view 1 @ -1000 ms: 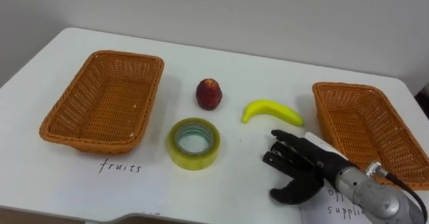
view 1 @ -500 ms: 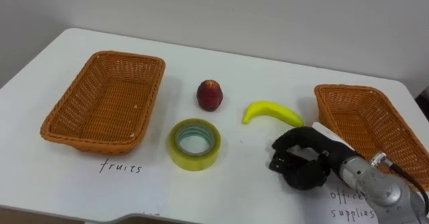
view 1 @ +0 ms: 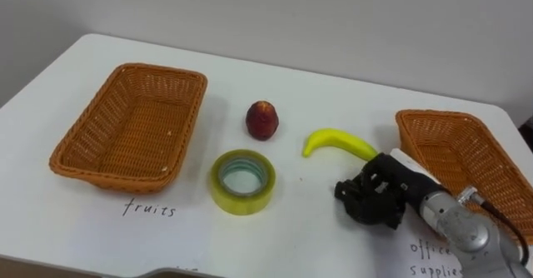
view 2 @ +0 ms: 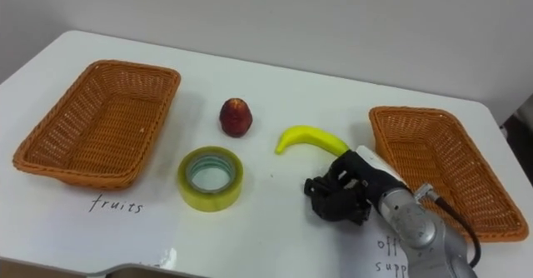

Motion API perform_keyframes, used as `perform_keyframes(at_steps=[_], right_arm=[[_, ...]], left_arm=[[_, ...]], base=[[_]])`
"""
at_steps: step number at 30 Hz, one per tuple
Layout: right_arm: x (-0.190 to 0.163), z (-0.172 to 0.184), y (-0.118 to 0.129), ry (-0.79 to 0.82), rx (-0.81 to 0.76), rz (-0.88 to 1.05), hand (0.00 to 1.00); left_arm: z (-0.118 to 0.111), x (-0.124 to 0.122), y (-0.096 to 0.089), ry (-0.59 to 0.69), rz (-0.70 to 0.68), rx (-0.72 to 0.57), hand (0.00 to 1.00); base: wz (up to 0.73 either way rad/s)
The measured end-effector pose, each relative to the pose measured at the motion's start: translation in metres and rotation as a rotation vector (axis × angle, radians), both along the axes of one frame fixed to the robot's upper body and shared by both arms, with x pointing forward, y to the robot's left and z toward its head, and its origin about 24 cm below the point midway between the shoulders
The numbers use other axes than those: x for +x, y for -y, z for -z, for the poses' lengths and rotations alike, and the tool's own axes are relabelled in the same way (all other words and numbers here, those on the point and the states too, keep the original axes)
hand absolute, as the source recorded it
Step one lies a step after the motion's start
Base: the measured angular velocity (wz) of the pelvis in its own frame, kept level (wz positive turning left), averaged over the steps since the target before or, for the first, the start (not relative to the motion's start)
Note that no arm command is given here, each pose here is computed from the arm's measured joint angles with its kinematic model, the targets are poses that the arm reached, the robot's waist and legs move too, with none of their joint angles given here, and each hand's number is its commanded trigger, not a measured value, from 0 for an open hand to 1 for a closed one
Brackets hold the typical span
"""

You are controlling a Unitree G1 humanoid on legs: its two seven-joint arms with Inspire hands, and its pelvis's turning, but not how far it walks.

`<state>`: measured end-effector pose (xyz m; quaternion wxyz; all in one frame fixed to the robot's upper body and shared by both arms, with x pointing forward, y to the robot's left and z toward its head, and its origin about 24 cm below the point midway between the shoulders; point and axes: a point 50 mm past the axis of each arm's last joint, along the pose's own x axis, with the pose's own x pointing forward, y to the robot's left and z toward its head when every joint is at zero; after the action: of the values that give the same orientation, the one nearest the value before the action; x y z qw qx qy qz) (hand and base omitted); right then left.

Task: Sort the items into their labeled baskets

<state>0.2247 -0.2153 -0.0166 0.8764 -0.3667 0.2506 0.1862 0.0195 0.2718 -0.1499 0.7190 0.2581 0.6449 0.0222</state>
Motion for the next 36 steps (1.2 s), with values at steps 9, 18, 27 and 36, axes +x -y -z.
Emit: perform_keyframes(at_steps=[9,18,27,36], right_arm=[[-0.005,0.002,0.0,-0.014,0.084,0.035,1.0],[-0.005,-0.007,-0.005,0.022,0.104,0.019,1.0],[-0.008,-0.02,-0.02,0.028,0.133,-0.07,1.0],[-0.005,-0.04,-0.029,0.087,0.228,-0.121,1.0]], left_arm=[[0.001,-0.001,0.002,-0.006,-0.002,-0.004,0.0],[0.002,0.004,0.006,0.013,0.005,-0.017,0.0],[0.0,0.01,0.007,0.055,0.018,-0.022,0.0],[0.002,-0.003,0.007,0.024,0.004,-0.026,0.0]], base=[[0.0],[-0.04],[-0.11],[0.0]])
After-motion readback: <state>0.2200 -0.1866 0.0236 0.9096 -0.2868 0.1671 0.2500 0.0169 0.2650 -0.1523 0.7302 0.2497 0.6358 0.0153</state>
